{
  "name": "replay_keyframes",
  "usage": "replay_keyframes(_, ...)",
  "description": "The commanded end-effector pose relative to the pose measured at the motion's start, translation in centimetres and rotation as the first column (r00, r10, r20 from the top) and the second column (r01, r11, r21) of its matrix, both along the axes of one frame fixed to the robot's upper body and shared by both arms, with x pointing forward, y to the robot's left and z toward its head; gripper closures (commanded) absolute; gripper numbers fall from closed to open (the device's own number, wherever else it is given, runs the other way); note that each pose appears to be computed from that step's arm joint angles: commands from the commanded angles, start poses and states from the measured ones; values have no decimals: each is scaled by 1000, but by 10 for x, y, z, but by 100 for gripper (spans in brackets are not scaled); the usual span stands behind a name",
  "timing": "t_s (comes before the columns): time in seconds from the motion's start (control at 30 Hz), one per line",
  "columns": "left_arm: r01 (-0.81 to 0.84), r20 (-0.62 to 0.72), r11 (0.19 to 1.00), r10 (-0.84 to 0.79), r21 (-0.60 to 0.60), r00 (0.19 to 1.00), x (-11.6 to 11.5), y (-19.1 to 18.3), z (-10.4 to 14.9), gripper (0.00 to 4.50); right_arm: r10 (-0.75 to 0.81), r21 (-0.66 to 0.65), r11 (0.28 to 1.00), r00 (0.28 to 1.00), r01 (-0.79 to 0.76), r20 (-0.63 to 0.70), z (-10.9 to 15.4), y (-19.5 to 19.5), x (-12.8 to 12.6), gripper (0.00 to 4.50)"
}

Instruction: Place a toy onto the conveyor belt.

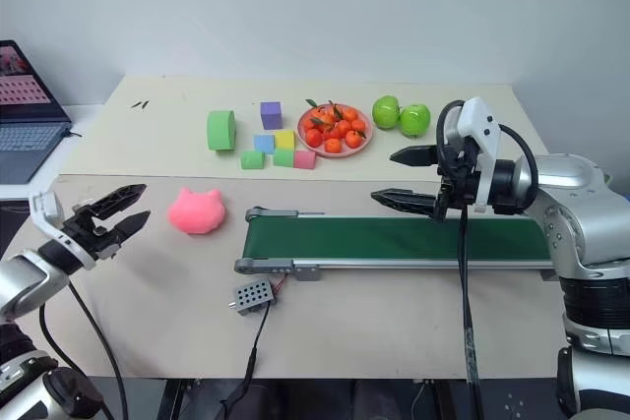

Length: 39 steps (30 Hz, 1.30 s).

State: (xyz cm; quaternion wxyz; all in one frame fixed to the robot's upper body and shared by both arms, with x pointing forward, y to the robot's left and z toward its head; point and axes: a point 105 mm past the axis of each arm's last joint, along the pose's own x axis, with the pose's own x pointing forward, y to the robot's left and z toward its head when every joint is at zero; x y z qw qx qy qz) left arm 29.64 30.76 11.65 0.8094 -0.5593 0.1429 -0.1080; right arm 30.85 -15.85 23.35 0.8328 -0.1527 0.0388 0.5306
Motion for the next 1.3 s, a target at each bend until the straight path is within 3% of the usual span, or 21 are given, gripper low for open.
replay_keyframes(0.03,-60,-41,997,58,-44,997,1,6,-13,6,15,0,1000,998,-15,69,16,1,-2,0)
replay_keyframes(0.23,-106,-137,991,95,-81,986,11,1,-48,6,1,-18,1000,997,0,73,19,-3,-4,0)
replay_keyframes(0.83,-75,-104,991,64,-109,993,67,-24,-48,6,-47,-44,998,996,51,76,21,-11,-12,0)
replay_keyframes(0.87,-77,-107,991,66,-105,992,69,-25,-48,61,-48,-44,998,996,51,77,21,-11,-13,0)
replay_keyframes(0.9,-80,-111,992,69,-102,991,71,-25,-49,84,-48,-45,998,996,52,77,21,-11,-13,0)
replay_keyframes(1.13,-77,-35,996,76,-40,997,78,-23,-39,374,-53,-50,997,996,57,74,20,-12,-13,0)
replay_keyframes(1.2,-75,17,997,76,-16,997,81,-21,-26,430,-52,-51,997,996,56,73,19,-12,-14,0)
replay_keyframes(1.3,-81,160,997,80,-2,984,92,-22,14,430,-50,-53,997,996,54,72,19,-12,-13,0)
